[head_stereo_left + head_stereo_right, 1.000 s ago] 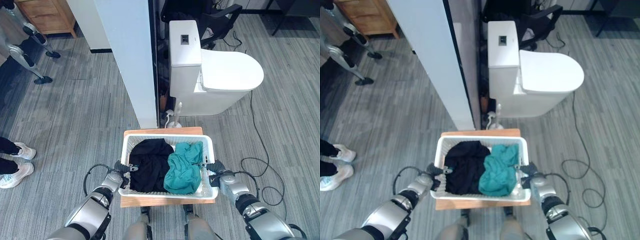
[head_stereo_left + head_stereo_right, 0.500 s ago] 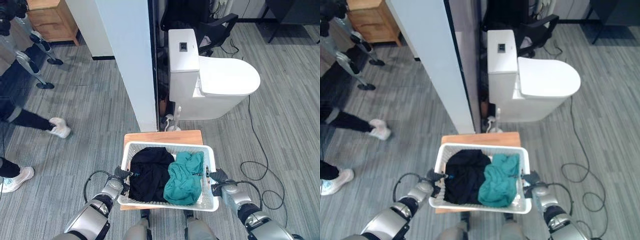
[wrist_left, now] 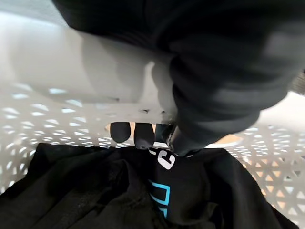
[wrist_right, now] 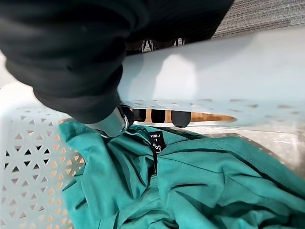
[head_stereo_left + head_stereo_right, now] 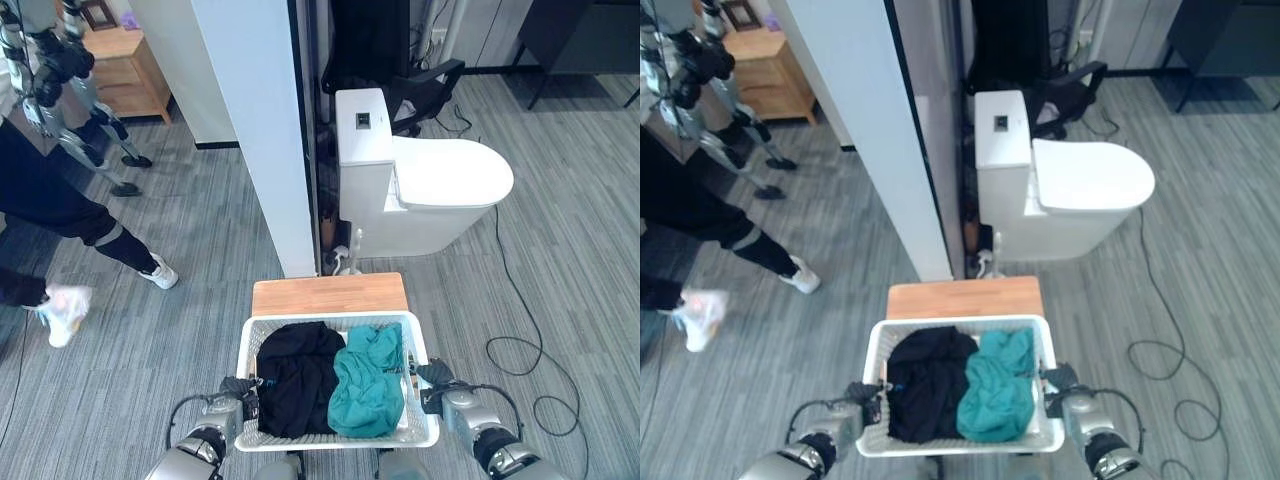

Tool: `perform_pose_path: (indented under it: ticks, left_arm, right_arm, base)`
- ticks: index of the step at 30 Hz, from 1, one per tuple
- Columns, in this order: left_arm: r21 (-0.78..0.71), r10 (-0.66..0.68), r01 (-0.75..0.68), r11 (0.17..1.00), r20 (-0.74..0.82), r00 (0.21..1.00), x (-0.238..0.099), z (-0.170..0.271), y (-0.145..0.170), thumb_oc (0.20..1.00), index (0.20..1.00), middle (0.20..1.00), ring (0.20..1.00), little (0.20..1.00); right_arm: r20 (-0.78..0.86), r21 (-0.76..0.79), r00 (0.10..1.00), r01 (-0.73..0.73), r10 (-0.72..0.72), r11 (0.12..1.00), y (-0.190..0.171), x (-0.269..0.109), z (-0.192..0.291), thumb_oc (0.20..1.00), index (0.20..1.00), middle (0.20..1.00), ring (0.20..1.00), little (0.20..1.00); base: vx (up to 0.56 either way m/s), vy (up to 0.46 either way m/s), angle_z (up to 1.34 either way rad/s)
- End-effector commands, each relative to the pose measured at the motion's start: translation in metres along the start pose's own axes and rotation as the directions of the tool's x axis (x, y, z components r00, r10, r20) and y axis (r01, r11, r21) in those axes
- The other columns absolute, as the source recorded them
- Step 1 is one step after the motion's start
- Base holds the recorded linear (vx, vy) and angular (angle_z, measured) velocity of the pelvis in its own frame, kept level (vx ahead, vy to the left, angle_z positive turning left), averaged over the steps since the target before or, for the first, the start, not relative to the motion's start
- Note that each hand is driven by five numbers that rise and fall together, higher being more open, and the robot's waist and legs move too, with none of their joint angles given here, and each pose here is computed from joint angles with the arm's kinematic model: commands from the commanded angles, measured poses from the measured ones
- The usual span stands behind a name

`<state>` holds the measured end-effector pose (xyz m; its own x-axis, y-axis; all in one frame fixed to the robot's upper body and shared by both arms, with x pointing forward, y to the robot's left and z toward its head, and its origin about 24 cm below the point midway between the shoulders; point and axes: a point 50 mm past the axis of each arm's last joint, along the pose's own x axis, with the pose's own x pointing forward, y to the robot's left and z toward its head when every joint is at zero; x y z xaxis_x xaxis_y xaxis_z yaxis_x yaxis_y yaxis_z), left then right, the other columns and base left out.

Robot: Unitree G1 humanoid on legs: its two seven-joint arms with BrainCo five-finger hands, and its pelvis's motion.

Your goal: Grab the laundry basket,head to the washer,open it,put in the laundry and shut it.

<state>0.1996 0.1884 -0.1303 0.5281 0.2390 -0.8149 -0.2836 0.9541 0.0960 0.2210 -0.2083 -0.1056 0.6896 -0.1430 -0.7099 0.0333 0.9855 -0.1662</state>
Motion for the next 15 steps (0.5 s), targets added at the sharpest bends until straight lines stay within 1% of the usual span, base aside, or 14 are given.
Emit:
perform_pose_path:
  ticks: [1,2,3,4,5,7,10,12,14,15]
  left_arm:
    - [-0.215,-0.187,0.223,0.951,0.176,0.967,-0.006,0.056,-0.049,0.2,0.2,0.2,0.2,0.2]
    - [-0.465,-0.155,0.218,0.858,0.17,0.973,-0.004,0.054,-0.041,0.2,0.2,0.2,0.2,0.2]
    - [-0.586,-0.169,0.231,0.777,0.16,0.973,-0.004,0.046,-0.038,0.2,0.2,0.2,0.2,0.2]
    - [-0.586,-0.169,0.231,0.777,0.16,0.973,-0.004,0.045,-0.038,0.2,0.2,0.2,0.2,0.2]
    - [-0.597,-0.209,0.262,0.758,0.158,0.965,-0.005,0.036,-0.038,0.2,0.2,0.2,0.2,0.2]
    - [-0.548,-0.236,0.25,0.798,0.098,0.967,-0.004,0.008,-0.026,0.2,0.2,0.2,0.2,0.2]
    - [-0.535,-0.245,0.247,0.808,0.076,0.967,-0.004,-0.003,-0.019,0.2,0.2,0.2,0.2,0.2]
    - [-0.468,-0.232,0.232,0.853,0.058,0.971,-0.003,-0.009,-0.012,0.2,0.2,0.2,0.2,0.2]
    - [-0.351,-0.204,0.197,0.916,0.017,0.979,-0.002,-0.016,0.0,0.2,0.2,0.2,0.2,0.2]
    - [-0.35,-0.204,0.197,0.916,0.017,0.979,-0.002,-0.016,0.0,0.2,0.2,0.2,0.2,0.2]
  right_arm:
    - [0.041,0.189,0.998,-0.052,0.045,0.981,-0.005,0.002,0.007,0.2,0.2,0.2,0.2,0.2]
    - [0.006,0.229,0.999,-0.034,0.033,0.973,-0.011,-0.001,-0.007,0.2,0.2,0.2,0.2,0.2]
    - [-0.01,0.282,0.999,-0.033,0.038,0.959,-0.009,-0.003,-0.016,0.2,0.2,0.2,0.2,0.2]
    - [-0.01,0.282,0.999,-0.033,0.038,0.959,-0.009,-0.003,-0.016,0.2,0.2,0.2,0.2,0.2]
    - [-0.022,0.302,0.999,-0.037,0.045,0.953,-0.009,-0.006,-0.023,0.2,0.2,0.2,0.2,0.2]
    - [-0.065,0.321,0.996,-0.034,0.057,0.946,-0.013,-0.011,-0.042,0.2,0.2,0.2,0.2,0.2]
    - [-0.08,0.329,0.994,-0.041,0.072,0.944,-0.013,-0.013,-0.049,0.2,0.2,0.2,0.2,0.2]
    - [-0.089,0.321,0.993,-0.048,0.081,0.946,-0.012,-0.014,-0.052,0.2,0.2,0.2,0.2,0.2]
    - [-0.123,0.298,0.989,-0.048,0.088,0.953,-0.015,-0.015,-0.059,0.2,0.2,0.2,0.2,0.2]
    - [-0.122,0.298,0.989,-0.048,0.089,0.953,-0.015,-0.015,-0.059,0.2,0.2,0.2,0.2,0.2]
  base:
    - [0.02,-0.019,0.07]
    - [0.02,-0.027,0.05]
    - [0.0,0.0,0.0]
    - [0.0,0.0,0.0]
    - [0.0,0.0,0.0]
    - [0.0,-0.034,0.06]
    - [0.0,-0.012,0.04]
    - [0.0,0.0,0.0]
    - [0.0,0.0,0.0]
    - [0.0,0.0,0.0]
